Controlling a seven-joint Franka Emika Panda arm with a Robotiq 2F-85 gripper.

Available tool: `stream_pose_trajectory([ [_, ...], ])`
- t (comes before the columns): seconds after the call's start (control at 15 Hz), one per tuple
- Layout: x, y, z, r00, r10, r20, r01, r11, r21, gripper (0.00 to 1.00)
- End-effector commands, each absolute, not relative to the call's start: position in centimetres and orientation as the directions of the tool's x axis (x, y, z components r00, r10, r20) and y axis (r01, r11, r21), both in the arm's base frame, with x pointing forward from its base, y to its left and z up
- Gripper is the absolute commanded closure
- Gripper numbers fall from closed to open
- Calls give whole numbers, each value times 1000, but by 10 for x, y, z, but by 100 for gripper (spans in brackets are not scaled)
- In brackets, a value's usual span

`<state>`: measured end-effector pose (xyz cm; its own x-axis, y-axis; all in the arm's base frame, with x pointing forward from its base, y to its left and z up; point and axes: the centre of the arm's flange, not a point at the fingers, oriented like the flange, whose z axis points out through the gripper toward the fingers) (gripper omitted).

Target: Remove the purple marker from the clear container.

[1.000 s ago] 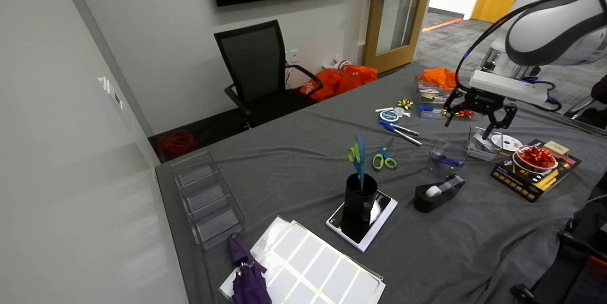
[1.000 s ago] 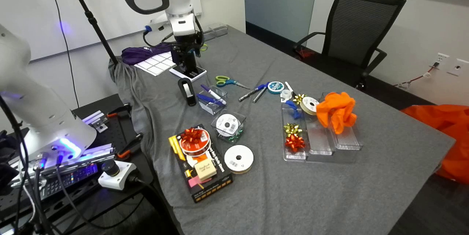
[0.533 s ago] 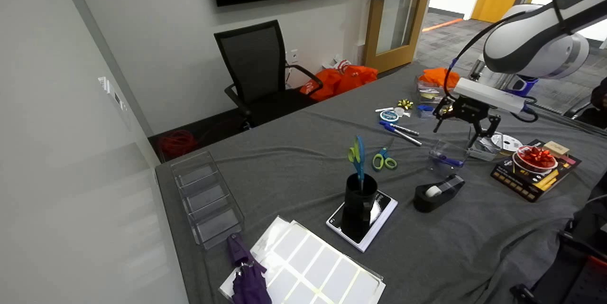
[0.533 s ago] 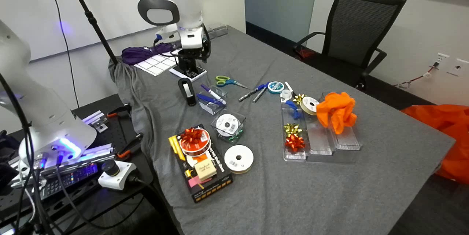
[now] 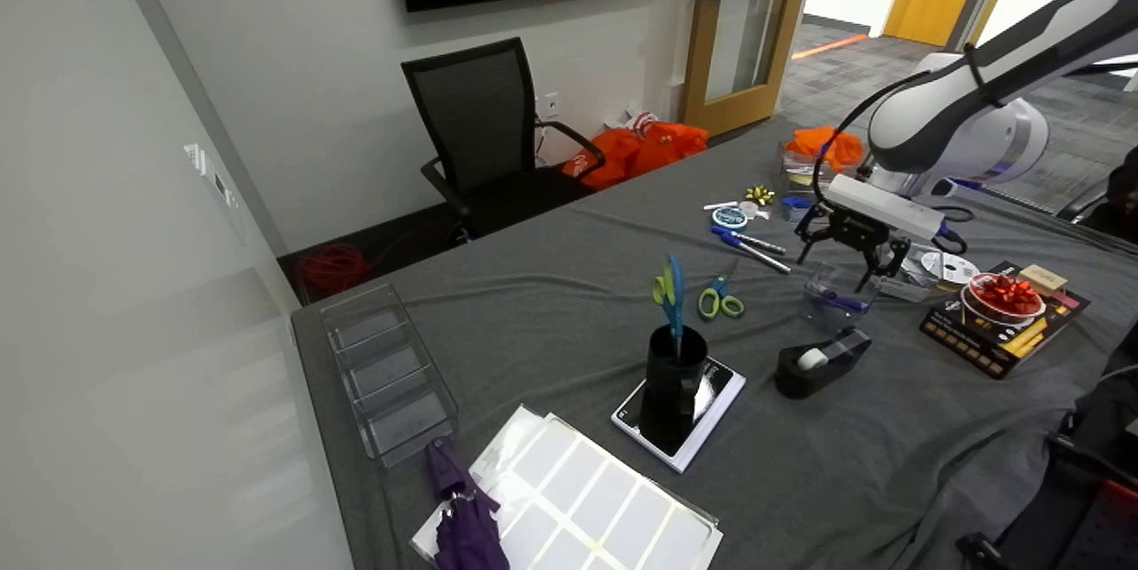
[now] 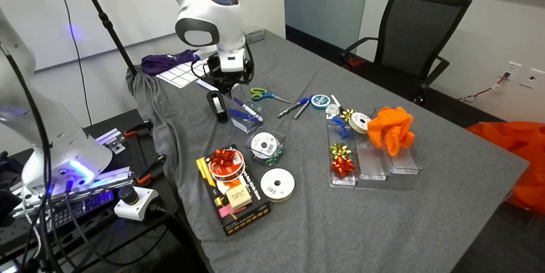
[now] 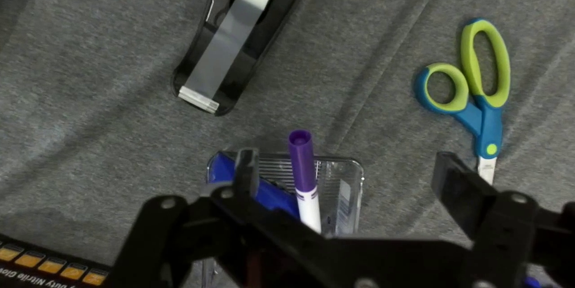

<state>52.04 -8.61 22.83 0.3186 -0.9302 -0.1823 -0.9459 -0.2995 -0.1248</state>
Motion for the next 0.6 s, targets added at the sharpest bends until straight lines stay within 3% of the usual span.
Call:
stream_pose_trajectory([
  [0.0,532,-93,210,322,-932,-167,-944,-303,-128,1],
  [0.13,534,-95,204,320,-934,-161,-945,-303,-119,11],
  [0.2,534,-96,201,320,-934,-158,-945,-304,-117,27],
  [0.53,536,-104,193,315,-939,-141,-948,-302,-105,62],
])
